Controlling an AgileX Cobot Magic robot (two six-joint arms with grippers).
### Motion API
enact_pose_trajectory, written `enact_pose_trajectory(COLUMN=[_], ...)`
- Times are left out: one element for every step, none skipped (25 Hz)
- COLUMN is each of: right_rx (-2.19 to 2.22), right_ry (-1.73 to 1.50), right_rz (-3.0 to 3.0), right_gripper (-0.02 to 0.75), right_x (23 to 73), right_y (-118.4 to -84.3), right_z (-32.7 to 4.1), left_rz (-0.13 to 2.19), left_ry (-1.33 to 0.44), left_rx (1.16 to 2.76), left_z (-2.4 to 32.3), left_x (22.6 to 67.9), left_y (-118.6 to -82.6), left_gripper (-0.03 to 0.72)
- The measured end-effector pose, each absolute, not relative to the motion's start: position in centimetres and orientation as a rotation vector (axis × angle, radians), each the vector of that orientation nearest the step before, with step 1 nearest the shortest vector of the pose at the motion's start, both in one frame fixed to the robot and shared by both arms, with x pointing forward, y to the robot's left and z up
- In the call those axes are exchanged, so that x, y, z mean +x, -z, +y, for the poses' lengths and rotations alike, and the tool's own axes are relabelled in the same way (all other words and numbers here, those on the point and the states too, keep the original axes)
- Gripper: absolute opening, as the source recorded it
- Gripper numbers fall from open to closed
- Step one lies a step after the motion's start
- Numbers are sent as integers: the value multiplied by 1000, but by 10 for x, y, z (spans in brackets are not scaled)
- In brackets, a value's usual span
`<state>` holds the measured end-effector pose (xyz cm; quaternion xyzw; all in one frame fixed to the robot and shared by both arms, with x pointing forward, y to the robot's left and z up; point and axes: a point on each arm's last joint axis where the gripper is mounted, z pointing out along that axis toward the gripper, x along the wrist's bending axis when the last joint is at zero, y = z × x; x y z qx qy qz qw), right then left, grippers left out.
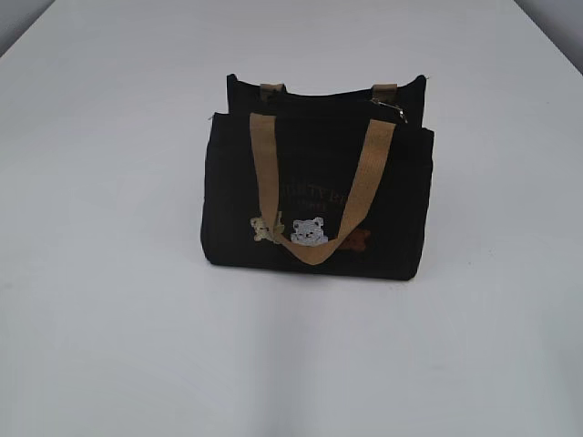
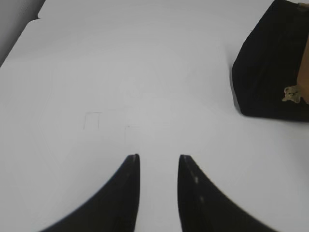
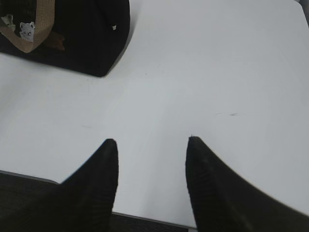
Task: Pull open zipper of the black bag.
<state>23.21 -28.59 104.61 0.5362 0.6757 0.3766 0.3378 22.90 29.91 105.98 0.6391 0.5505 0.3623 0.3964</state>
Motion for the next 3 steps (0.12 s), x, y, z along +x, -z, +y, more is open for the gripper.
enact_pose_trajectory(right_rx=[1398, 1398, 1398], right_ry=[-981, -981, -981], right_rz=[1760, 1760, 1760], right_gripper=[362, 362, 362], right_x=[232, 232, 232], right_y=[-1046, -1046, -1046], right_z=[-286, -286, -286], left_rz=[1395, 1395, 1395], left_ry=[-918, -918, -918], left_rx=[1619, 1619, 1619], left_z=[299, 299, 299], left_x=[229, 229, 229], left_y=[-1060, -1060, -1060], left_gripper=[208, 208, 208])
